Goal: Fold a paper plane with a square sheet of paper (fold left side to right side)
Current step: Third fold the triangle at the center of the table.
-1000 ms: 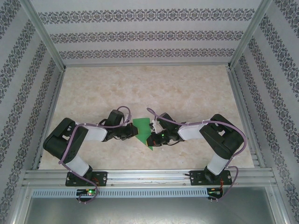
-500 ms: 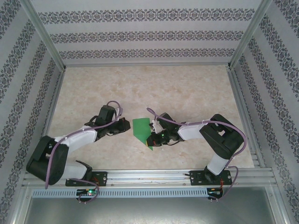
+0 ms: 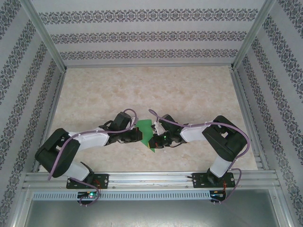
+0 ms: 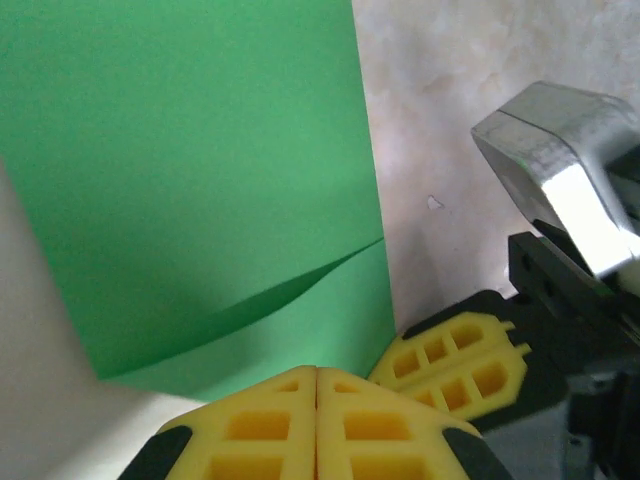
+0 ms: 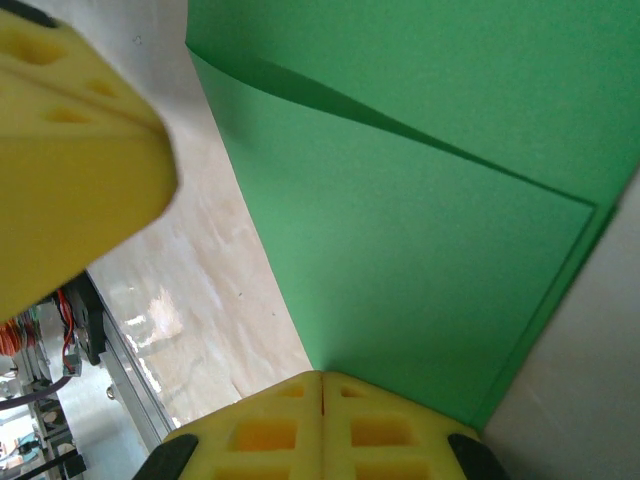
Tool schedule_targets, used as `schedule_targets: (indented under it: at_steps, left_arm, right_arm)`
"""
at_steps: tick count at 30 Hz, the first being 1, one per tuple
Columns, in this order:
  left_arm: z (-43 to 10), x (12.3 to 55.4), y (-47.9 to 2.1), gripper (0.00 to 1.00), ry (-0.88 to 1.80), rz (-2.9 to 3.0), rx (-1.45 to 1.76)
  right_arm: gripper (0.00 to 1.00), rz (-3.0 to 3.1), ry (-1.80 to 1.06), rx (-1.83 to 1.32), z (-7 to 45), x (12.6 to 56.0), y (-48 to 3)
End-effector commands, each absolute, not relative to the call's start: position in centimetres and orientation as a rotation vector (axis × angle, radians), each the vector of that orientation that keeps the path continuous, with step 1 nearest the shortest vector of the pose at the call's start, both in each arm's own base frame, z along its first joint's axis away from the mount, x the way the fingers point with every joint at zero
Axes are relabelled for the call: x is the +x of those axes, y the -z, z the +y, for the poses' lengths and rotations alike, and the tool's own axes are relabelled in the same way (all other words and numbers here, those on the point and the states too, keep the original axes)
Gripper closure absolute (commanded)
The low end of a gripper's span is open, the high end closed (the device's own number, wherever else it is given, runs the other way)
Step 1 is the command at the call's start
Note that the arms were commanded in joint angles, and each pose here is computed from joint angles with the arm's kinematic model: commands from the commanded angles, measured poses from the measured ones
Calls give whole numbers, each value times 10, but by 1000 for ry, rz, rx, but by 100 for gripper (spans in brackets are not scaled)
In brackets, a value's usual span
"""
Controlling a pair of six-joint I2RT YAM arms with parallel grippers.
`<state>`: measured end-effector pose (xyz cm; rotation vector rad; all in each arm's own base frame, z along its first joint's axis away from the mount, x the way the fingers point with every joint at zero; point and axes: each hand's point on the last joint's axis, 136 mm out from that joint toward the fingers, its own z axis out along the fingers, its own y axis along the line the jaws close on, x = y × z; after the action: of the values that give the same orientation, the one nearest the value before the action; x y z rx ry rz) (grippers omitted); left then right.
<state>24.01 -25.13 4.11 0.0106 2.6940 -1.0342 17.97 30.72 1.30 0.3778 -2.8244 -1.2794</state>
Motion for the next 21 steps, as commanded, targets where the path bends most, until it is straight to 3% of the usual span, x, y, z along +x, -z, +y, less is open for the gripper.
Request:
schedule_targets:
  at_steps: [1, 21]
  left_arm:
    - [-267, 251, -46, 94, 1053, 2654, 47]
    - [-228, 231, 16, 100, 722, 2860, -53]
  right_arm:
    - [100, -2899, 905, 238, 263, 163, 41]
    - [100, -2863, 968, 262, 272, 158, 24]
